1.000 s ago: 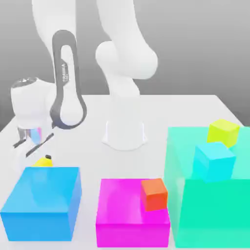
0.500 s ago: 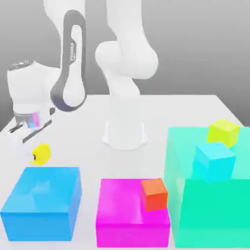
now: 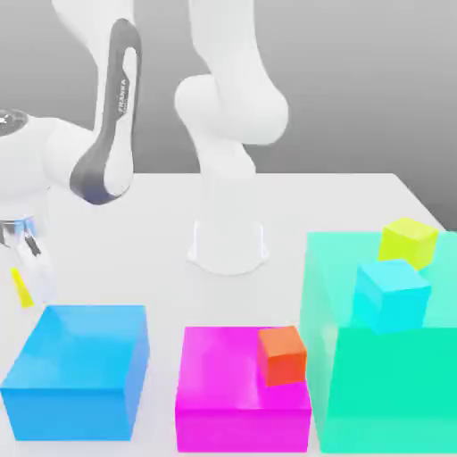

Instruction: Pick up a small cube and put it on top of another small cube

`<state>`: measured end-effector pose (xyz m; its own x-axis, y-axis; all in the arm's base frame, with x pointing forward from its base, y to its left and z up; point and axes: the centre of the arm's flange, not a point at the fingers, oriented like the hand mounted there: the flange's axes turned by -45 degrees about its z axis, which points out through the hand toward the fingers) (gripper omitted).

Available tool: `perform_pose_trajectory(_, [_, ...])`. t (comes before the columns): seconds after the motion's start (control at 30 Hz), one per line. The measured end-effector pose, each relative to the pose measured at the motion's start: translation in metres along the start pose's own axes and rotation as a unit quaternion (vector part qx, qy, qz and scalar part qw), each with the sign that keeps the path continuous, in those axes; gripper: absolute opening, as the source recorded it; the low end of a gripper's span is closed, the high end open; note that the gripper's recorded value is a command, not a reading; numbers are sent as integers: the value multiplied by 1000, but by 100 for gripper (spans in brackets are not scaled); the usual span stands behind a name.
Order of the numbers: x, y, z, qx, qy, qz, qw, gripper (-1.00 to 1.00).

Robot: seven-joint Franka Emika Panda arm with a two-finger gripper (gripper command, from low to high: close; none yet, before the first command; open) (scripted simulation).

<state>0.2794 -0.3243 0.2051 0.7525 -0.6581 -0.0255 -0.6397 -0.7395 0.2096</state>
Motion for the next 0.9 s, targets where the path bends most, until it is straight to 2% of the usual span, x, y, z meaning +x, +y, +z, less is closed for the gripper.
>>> perform_pose_trajectory(0.13, [25, -18, -15, -31, 8, -139, 990, -100])
perform_pose_trajectory(0.2, [31, -45, -33, -30, 18, -138, 990, -100])
perform_pose_trajectory(0.37, [24, -131, -82, -2, 40, -73, 997, -100])
perform_pose_trajectory(0.53, [-4, -205, -125, 32, 44, 9, 998, -100])
perform_pose_trajectory(0.9, [-113, -333, -195, 92, 10, 185, 978, -100])
